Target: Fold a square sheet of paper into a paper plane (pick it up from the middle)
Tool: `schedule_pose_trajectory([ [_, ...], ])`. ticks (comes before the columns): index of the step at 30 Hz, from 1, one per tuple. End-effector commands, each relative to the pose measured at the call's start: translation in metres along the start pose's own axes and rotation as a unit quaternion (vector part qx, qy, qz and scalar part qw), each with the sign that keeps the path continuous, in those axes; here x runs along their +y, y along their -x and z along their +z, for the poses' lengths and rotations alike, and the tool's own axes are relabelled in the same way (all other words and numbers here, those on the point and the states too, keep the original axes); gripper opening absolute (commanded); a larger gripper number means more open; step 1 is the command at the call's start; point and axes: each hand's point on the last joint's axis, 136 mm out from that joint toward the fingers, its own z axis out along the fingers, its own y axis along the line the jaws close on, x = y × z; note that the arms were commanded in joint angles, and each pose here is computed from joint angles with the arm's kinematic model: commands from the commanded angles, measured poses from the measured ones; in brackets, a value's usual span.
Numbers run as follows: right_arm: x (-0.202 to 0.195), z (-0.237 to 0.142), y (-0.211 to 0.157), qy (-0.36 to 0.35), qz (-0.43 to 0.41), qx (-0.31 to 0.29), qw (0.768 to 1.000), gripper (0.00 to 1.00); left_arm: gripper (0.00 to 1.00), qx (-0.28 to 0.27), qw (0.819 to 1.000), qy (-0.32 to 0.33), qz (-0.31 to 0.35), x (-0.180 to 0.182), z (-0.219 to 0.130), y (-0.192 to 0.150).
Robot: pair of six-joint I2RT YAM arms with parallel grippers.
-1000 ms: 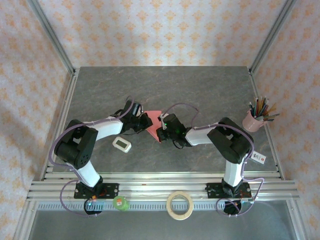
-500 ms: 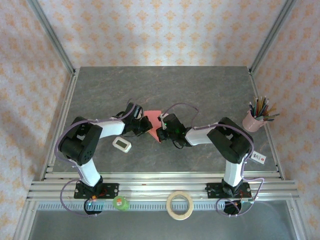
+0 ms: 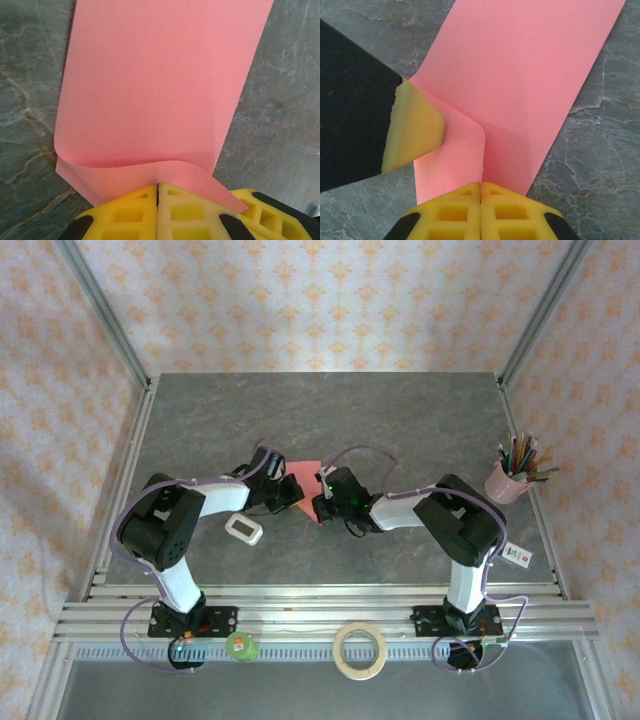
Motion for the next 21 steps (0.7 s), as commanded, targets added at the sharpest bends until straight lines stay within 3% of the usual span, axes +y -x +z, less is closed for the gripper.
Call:
schedule_pose_trajectory([
  [1,-0.022,0.008,-0.029,-0.04,0.011,0.05,0.998,0.08,0.07,-0.001,1.0,0.02,0.002,0.011,0.006,-0.003],
  [12,-0.015,0.004,-0.015,-0.03,0.018,0.036,0.999,0.12,0.07,-0.004,0.999,0.047,0.0,0.026,0.008,-0.004],
  [21,-0.012,-0.035,0.037,-0.045,0.067,-0.033,0.996,0.38,0.06,-0.008,0.998,0.06,-0.005,0.035,0.01,-0.005],
])
